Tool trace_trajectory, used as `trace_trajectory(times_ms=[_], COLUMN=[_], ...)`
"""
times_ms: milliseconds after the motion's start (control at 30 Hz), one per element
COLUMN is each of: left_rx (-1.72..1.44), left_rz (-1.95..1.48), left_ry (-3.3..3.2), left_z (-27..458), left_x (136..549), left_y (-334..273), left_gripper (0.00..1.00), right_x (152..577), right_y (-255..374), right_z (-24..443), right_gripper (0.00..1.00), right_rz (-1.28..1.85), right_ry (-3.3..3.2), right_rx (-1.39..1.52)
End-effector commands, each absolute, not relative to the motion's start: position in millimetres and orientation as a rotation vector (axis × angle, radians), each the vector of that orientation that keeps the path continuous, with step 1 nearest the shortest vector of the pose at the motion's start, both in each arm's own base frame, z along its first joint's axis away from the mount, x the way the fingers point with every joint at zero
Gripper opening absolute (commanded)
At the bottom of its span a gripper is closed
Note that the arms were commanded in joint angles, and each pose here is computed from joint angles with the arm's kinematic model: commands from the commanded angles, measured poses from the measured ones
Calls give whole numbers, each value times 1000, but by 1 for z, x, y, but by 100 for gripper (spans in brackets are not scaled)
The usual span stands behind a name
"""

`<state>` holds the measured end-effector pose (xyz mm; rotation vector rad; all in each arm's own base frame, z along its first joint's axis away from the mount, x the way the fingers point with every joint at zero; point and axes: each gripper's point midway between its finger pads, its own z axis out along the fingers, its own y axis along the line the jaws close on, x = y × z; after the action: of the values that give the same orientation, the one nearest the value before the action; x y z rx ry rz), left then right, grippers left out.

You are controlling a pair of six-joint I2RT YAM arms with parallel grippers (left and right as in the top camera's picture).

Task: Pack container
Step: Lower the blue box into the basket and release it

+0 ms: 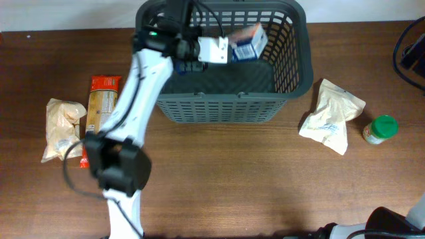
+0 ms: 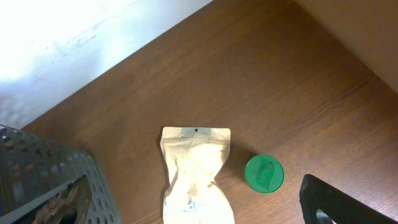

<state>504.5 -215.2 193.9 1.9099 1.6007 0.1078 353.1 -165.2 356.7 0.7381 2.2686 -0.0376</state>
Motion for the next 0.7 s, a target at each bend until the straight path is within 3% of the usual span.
trace_trajectory(times_ms=[0, 233, 267, 333, 467, 667], left_rx=[2000, 1994, 1990, 1975, 1774, 1540], left_rz=[201, 296, 300, 324, 416, 364], left_ry=[1568, 1599, 1595, 1593, 1761, 1901], left_z=[166, 134, 134, 140, 171, 251], left_x=[520, 546, 547, 550, 556, 523], left_y=[-213, -208, -208, -209, -202, -198], left_gripper=[2, 2, 9, 99, 99, 99], right_x=[352, 352, 352, 352, 352, 352], right_y=[-170, -170, -170, -170, -170, -170], right_z=[358, 358, 358, 358, 358, 358], right_gripper=[99, 99, 99, 99, 99, 99], right_rz=[-55, -55, -55, -55, -55, -55], right_ry=[2257, 2257, 2257, 2257, 2257, 2257], right_rx=[758, 758, 758, 758, 758, 758])
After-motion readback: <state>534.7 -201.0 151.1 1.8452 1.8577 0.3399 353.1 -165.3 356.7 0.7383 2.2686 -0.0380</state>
